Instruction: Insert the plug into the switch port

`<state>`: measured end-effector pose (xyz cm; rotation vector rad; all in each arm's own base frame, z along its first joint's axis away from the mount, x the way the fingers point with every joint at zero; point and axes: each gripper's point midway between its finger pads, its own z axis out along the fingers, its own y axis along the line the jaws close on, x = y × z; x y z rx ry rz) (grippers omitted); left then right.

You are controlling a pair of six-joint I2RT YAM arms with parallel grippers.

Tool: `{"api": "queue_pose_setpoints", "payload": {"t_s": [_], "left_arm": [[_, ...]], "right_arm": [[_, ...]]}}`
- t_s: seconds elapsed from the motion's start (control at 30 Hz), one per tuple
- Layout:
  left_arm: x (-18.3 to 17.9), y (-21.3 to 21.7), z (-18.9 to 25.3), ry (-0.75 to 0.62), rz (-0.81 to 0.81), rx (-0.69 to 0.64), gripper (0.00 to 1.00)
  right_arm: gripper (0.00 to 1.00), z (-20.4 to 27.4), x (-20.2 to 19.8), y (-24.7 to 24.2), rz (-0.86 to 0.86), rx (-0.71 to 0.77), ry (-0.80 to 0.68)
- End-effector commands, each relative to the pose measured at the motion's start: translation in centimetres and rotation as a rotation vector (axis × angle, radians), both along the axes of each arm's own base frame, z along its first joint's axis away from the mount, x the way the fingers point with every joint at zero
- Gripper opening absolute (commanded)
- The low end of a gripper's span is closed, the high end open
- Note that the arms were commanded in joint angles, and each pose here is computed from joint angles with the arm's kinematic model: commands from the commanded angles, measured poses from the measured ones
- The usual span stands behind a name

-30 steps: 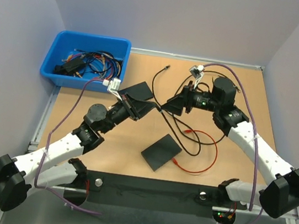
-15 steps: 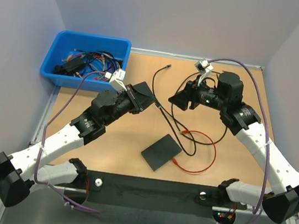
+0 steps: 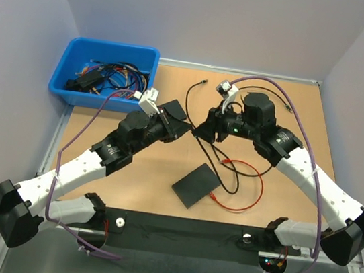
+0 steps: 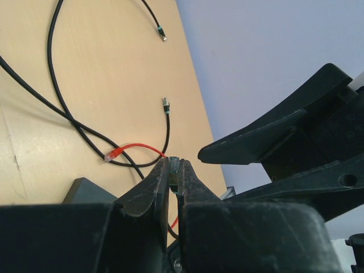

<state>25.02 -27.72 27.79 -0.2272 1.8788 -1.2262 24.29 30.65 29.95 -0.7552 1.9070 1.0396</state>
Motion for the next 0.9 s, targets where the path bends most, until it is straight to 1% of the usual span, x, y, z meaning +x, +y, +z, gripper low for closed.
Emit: {"api": "queue_pose_setpoints", "payload": {"t_s": [0.0,0.33,0.43,0.63,0.77,0.87], "left_arm": [[0.1,-0.2,3.7,-0.073,0.003,-0.070,0.00],[-0.1,0.1,4.0,-0.087,0.007,-0.082,0.00],[-0.1,0.1,4.0,-0.091,0.007,-0.084,0.00],[-0.1,0.1,4.1,-0.092,0.006,-0.091,0.00],[-0.1,0.0,3.9,-0.091,0.005,-0.089,0.00],[-0.1,0.1,3.5,-0.085,0.006,-0.085,0.00]], "right_arm": [[0.49,0.2,0.4,0.0,-0.022,-0.008,-0.032],[0.48,-2.0,0.5,0.5,-0.018,-0.044,0.013],[0.45,-2.4,0.4,0.6,-0.012,-0.051,0.017],[0.43,-2.8,0.6,0.6,-0.017,-0.059,0.022],[0.37,-2.9,0.6,0.6,-0.019,-0.060,0.025],[0.38,-2.8,0.6,0.7,-0.021,-0.056,0.026]]}}
